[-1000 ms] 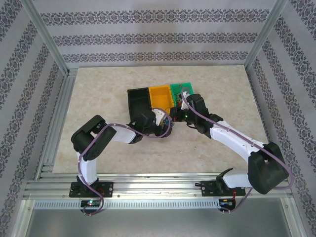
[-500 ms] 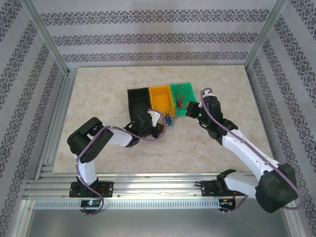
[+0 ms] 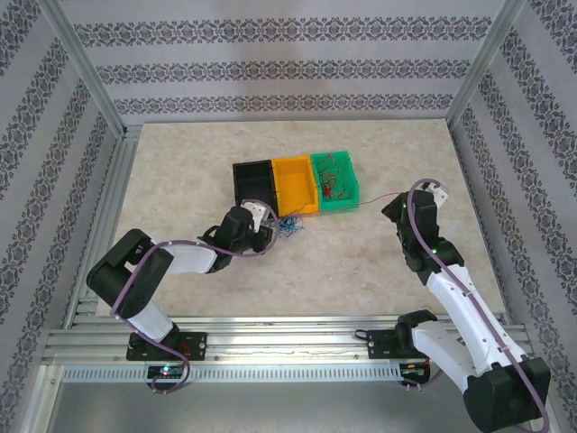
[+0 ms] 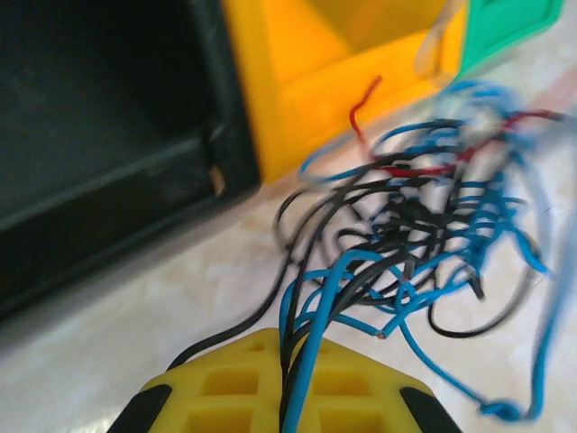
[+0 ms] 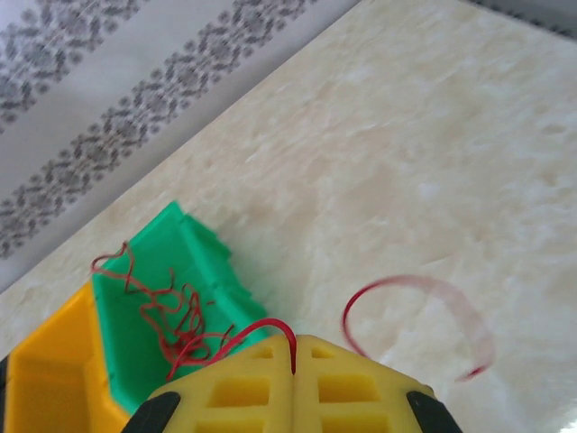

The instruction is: Untangle the cables

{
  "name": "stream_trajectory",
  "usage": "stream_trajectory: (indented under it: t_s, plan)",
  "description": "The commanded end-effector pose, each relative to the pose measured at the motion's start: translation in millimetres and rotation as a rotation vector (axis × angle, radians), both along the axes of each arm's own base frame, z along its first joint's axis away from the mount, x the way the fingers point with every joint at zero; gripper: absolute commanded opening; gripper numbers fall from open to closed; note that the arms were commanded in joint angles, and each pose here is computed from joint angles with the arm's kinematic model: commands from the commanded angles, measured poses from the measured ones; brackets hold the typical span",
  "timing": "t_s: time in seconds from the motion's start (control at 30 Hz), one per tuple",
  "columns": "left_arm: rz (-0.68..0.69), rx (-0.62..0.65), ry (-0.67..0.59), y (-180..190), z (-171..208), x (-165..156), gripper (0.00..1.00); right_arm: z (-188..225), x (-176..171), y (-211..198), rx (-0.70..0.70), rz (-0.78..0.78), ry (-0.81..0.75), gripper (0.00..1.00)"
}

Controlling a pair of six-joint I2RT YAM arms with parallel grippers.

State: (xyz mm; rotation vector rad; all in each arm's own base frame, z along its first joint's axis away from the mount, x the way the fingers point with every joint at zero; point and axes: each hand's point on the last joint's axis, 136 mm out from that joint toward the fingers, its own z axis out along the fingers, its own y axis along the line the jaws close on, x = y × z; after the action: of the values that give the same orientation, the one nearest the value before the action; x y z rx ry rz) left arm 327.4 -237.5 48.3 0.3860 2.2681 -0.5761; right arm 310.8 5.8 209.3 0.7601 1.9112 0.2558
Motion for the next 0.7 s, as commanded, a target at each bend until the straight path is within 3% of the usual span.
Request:
stream_trajectory:
  t_s: [0.0, 0.17, 0.53, 0.6, 0.67]
  plan:
    - [0.013, 0.049, 0.041, 11.3, -6.3, -8.3, 0.00, -5.1, -6.4, -19.2, -0.010, -0.075, 0.014, 0.00]
    - [-0.052, 0.069, 0.095, 5.4, -13.5, -17.0, 0.00, 11.7, 2.4, -14.6, -0.052, -0.007, -0.011, 0.00]
    - [0.188, 0.330, 0.171, 67.4, -45.5, -19.5, 0.00, 66.6, -14.8, -82.7, -0.062, -0.203, -0.147, 0.00]
    - [0.209, 0.360, 0.172, 74.4, -48.6, -20.3, 0.00, 70.3, -12.7, -83.8, -0.034, -0.185, -0.166, 0.00]
    - [0.148, 0.327, 0.153, 62.5, -46.5, -20.9, 0.00, 72.5, -6.0, -73.1, -0.028, -0.113, -0.172, 0.00]
